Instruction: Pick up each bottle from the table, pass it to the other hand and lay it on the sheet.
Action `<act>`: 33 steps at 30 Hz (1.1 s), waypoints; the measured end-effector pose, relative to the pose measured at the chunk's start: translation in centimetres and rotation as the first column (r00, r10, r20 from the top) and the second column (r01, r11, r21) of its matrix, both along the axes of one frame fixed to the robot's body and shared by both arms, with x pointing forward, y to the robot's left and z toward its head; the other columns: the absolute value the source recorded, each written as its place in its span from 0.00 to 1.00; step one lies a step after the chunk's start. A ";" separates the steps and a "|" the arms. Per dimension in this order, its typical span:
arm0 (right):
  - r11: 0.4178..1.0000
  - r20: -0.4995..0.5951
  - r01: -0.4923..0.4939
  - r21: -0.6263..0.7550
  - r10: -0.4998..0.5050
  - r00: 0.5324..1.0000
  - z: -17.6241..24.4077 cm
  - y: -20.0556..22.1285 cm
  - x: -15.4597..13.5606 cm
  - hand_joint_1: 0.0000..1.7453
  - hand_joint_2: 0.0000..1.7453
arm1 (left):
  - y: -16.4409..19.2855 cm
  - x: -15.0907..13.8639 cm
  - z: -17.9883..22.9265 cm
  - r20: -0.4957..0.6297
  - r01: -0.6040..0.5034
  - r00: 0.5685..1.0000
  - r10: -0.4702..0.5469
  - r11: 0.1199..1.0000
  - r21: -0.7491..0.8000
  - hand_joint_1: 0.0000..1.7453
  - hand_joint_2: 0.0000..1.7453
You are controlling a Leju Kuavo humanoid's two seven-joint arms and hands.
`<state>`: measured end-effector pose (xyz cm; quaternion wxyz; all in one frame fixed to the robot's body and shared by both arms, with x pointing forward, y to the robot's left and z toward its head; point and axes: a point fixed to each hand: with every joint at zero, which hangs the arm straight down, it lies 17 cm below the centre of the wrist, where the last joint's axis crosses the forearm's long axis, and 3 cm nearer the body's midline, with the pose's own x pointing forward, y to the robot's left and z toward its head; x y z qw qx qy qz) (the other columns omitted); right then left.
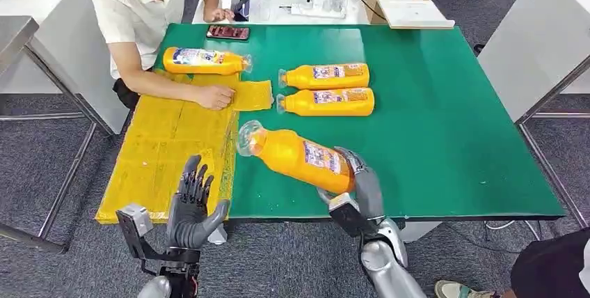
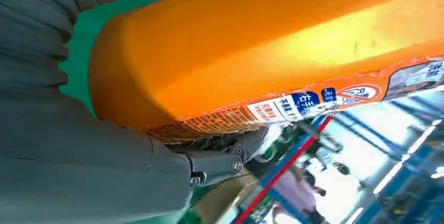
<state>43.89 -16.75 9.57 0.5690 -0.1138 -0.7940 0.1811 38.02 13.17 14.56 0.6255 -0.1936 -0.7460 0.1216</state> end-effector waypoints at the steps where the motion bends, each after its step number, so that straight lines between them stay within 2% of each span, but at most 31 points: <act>1: 1.000 0.003 -0.019 0.005 0.019 1.000 0.1 0.8 -0.2 1.00 1.00 | -0.5 -0.3 0.3 0.019 0.017 1.000 -0.017 1.000 0.011 0.00 1.00; 4: 0.994 0.007 -0.109 0.020 0.109 0.994 0.3 4.2 -1.1 1.00 1.00 | -2.2 -1.2 1.4 0.089 0.082 0.992 -0.086 0.995 0.052 0.00 1.00; 8: 0.980 -0.005 -0.199 0.018 0.199 0.980 -0.3 8.5 -2.4 1.00 1.00 | -3.4 -1.6 2.0 0.117 0.118 0.985 -0.125 0.991 0.068 0.00 1.00; 18: 0.953 -0.054 -0.303 0.004 0.303 0.952 -1.7 13.3 -3.2 1.00 1.00 | -4.4 -1.7 2.6 0.133 0.166 0.975 -0.176 0.983 0.080 0.00 1.00; 25: 0.926 -0.080 -0.375 -0.038 0.372 0.925 -3.1 17.5 -5.0 1.00 1.00 | -4.3 -0.6 1.9 0.072 0.184 0.980 -0.185 0.983 0.019 0.00 1.00; 26: 0.924 -0.084 -0.379 -0.040 0.375 0.923 -3.2 17.8 -5.1 1.00 1.00 | -4.2 -0.6 1.9 0.069 0.184 0.980 -0.184 0.983 0.016 0.26 1.00; 27: 0.923 -0.087 -0.383 -0.043 0.378 0.922 -3.3 18.0 -5.2 1.00 1.00 | -4.2 -0.5 1.8 0.066 0.183 0.981 -0.183 0.983 0.012 0.84 1.00; 28: 0.920 -0.092 -0.389 -0.046 0.383 0.919 -3.5 18.2 -5.3 1.00 1.00 | -4.1 -0.5 1.7 0.065 0.183 0.981 -0.183 0.983 0.006 0.89 1.00; 29: 0.919 -0.094 -0.392 -0.048 0.386 0.918 -3.6 18.3 -5.3 1.00 1.00 | -4.0 -0.5 1.7 0.063 0.183 0.981 -0.183 0.983 -0.003 1.00 1.00; 33: 0.915 -0.093 -0.401 -0.054 0.395 0.914 -3.7 19.1 -5.5 1.00 1.00 | -3.5 -0.2 1.6 0.053 0.173 0.984 -0.172 0.984 -0.032 1.00 1.00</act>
